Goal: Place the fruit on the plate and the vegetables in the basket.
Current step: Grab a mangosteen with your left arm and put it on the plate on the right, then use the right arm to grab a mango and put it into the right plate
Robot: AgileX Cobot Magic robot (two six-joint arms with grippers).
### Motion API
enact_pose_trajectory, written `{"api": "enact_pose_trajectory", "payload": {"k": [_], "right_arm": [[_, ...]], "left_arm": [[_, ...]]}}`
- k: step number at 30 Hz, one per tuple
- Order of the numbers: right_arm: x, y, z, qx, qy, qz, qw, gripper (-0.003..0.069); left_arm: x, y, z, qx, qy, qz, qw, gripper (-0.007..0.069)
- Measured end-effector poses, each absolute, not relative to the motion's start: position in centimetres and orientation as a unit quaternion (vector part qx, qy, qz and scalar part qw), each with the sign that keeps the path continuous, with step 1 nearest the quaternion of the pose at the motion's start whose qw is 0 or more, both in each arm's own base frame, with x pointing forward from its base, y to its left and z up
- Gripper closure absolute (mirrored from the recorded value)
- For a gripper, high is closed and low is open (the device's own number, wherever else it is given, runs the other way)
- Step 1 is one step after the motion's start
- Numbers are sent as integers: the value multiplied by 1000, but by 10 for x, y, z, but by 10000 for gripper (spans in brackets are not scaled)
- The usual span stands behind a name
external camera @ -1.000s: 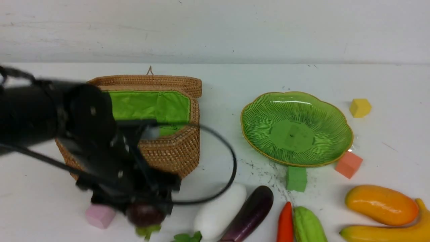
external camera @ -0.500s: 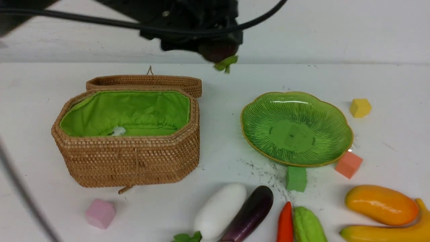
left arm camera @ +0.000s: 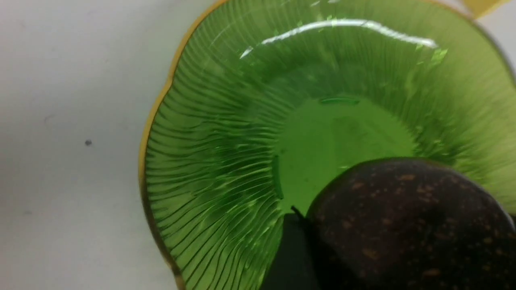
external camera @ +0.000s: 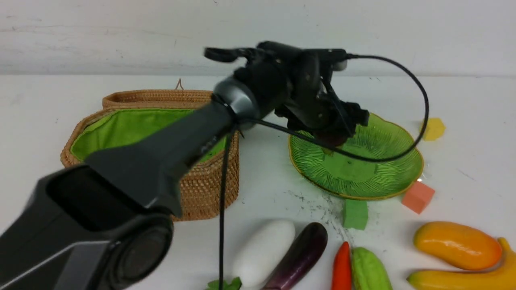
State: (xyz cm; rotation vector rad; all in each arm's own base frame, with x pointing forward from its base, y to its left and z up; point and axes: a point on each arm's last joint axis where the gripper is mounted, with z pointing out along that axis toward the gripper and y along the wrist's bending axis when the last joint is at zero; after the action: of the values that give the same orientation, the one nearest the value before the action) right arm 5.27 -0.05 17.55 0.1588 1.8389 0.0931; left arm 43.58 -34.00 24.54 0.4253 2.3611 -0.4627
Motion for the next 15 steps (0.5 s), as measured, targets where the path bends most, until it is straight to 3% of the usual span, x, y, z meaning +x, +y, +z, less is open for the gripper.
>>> {"api": "enact_pose_trajectory", "payload": {"k": [9,15], "right_arm": [[53,-1,176,69,794,40,603,417],[53,-1,176,69,794,40,603,417]], "left_arm": [[428,-339,262,152,911,-166,345,-45],[403,-319,328,190,900,-153,361,15]]}}
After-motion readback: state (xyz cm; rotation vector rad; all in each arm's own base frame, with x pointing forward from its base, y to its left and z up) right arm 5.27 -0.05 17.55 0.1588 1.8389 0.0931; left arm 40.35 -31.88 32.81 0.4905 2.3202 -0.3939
